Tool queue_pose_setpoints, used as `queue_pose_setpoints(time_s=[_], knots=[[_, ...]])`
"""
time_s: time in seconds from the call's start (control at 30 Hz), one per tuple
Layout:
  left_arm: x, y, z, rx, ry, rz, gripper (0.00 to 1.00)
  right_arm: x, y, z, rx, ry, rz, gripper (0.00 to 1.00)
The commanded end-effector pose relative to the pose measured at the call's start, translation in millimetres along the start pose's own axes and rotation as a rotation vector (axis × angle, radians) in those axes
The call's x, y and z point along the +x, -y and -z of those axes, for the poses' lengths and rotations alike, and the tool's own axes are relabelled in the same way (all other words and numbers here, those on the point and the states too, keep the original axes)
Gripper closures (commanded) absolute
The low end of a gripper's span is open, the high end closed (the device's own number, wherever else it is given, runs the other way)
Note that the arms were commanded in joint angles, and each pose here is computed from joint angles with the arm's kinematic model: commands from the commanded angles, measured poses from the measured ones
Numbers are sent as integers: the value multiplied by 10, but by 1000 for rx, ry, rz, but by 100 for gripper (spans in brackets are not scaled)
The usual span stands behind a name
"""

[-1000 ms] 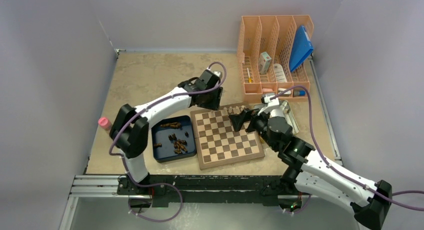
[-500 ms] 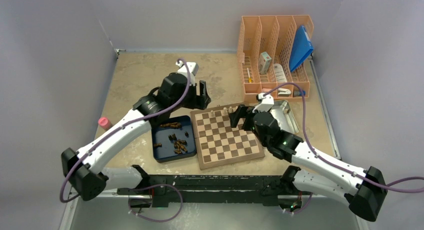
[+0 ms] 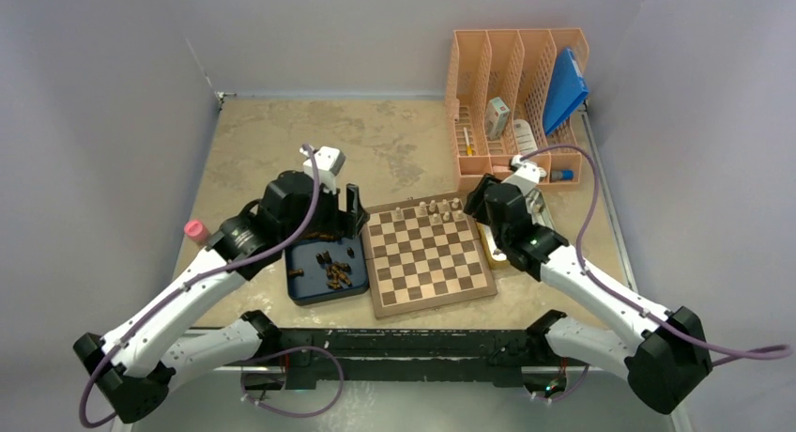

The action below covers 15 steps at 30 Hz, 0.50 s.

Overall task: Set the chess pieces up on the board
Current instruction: Pick up the chess piece from the storage box.

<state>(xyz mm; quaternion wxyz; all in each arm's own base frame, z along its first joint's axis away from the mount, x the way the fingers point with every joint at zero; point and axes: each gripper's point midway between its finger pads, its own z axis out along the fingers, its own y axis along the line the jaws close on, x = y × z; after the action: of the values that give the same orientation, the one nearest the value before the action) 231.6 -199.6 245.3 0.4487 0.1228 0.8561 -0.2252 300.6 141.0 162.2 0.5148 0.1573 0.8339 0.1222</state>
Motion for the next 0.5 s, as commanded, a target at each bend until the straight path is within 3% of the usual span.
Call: queue_pose_setpoints(time_s=[0.0,0.47], knots=[[-51,50,224,59,52,-51,24,-335,152,-25,59,65,-93,45],[151,8,322,83,32,-74,24,20,930,-524,308,-74,-233,47]])
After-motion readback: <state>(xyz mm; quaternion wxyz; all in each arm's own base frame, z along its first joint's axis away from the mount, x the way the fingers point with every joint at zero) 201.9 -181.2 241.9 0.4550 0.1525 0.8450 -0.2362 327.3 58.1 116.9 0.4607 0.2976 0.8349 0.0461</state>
